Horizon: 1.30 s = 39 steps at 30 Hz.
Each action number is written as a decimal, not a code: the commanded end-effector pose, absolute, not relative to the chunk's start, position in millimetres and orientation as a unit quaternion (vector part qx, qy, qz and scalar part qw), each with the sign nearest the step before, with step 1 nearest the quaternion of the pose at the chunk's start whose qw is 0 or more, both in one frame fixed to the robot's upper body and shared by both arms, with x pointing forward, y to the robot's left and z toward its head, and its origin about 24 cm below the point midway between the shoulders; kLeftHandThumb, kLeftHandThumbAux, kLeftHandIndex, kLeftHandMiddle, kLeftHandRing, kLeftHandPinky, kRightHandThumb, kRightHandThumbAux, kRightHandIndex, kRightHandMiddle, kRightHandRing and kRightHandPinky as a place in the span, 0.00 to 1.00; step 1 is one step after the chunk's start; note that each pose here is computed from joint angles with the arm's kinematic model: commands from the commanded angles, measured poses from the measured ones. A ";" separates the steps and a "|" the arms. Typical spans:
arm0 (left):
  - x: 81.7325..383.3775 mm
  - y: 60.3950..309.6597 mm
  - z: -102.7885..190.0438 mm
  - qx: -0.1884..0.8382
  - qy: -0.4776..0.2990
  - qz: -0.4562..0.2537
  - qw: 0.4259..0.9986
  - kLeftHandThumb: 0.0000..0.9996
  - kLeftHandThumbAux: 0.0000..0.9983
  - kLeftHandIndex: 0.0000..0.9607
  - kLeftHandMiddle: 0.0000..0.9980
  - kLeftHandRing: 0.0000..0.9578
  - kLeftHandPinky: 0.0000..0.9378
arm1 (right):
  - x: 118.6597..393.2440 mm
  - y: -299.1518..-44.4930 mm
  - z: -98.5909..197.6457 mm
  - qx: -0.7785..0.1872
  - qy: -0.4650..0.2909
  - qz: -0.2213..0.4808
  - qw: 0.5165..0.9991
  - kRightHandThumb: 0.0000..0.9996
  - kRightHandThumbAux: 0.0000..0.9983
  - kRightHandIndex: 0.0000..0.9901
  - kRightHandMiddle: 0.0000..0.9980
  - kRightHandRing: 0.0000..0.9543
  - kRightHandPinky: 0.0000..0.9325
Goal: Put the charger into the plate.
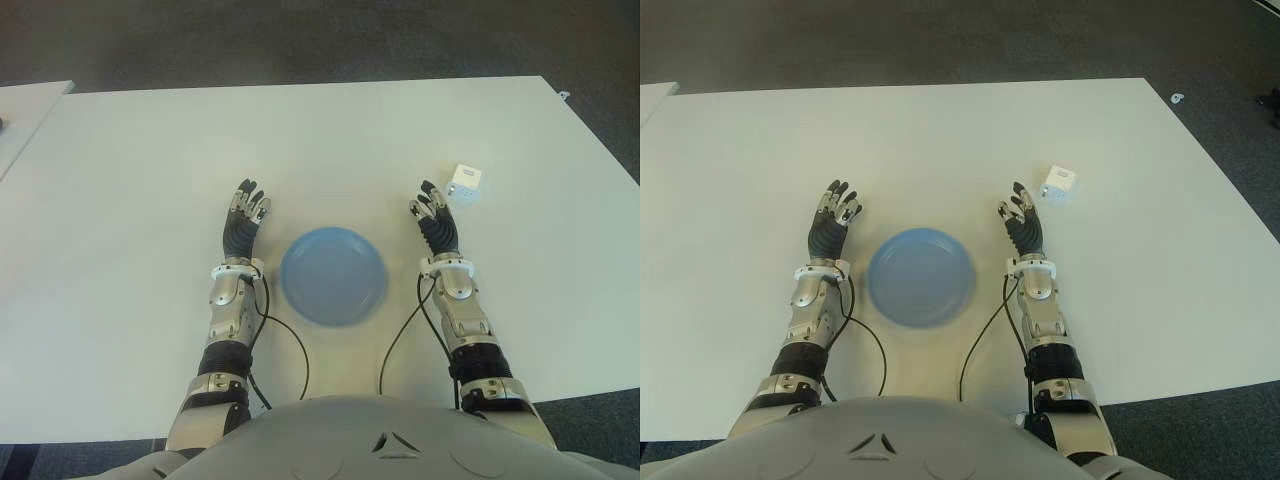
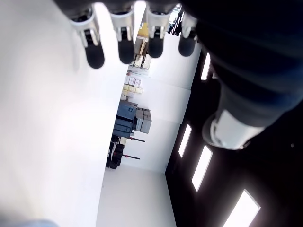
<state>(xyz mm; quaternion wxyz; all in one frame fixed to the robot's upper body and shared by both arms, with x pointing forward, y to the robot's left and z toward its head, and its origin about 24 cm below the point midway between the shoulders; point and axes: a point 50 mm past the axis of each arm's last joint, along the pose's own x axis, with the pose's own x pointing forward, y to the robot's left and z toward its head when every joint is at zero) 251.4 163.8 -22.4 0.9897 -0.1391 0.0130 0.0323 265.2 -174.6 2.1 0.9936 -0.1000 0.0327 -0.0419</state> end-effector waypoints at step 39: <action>247.7 157.4 -32.1 -0.145 0.042 0.035 0.988 0.26 0.66 0.00 0.08 0.12 0.18 | 351.7 -217.7 92.5 -0.512 -0.167 -0.059 0.841 0.11 0.41 0.00 0.00 0.00 0.00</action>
